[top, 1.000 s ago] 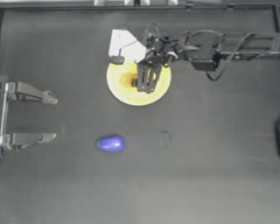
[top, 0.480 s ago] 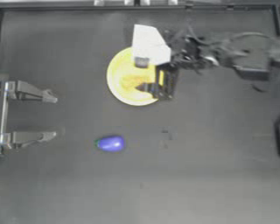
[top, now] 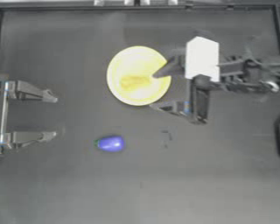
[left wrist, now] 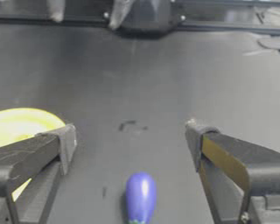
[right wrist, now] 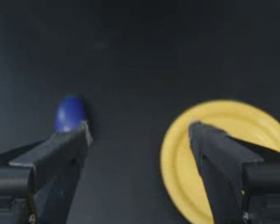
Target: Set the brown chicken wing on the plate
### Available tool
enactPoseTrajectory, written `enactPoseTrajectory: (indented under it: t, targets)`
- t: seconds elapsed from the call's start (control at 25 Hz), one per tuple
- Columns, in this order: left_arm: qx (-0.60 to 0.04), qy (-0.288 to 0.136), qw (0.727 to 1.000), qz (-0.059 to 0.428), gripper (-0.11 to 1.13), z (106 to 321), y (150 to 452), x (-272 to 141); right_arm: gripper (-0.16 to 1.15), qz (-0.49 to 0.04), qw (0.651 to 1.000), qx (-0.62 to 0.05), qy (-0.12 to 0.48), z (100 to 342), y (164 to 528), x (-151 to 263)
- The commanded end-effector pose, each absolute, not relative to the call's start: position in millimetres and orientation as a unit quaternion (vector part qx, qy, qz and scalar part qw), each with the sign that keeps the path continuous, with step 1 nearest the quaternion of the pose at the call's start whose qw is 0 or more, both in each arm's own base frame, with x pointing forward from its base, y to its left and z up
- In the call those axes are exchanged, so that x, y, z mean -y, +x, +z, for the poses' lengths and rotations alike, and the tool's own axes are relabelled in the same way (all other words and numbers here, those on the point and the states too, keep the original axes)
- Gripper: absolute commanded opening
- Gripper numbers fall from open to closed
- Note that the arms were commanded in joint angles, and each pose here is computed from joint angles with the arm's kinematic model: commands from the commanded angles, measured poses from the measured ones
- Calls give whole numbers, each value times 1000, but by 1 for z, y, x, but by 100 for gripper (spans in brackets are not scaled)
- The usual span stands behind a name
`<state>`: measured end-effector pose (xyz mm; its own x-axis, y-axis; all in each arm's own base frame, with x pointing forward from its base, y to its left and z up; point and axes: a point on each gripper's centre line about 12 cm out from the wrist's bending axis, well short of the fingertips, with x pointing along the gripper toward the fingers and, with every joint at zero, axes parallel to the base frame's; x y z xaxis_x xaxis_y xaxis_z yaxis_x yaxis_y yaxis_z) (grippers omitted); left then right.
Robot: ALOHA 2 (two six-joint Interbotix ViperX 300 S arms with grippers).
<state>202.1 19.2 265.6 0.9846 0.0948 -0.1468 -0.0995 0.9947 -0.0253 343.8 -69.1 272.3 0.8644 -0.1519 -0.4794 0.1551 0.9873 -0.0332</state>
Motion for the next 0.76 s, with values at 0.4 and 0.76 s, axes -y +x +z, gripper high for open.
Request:
enactPoseTrajectory:
  t: [0.4,0.76]
  targets:
    - [-65,-12,997,43,103,274,205,-17,98,-47,991,-128,-9,288,311,26]
    - [-73,-10,997,37,103,271,205,-15,98,-27,994,-101,-11,278,303,8]
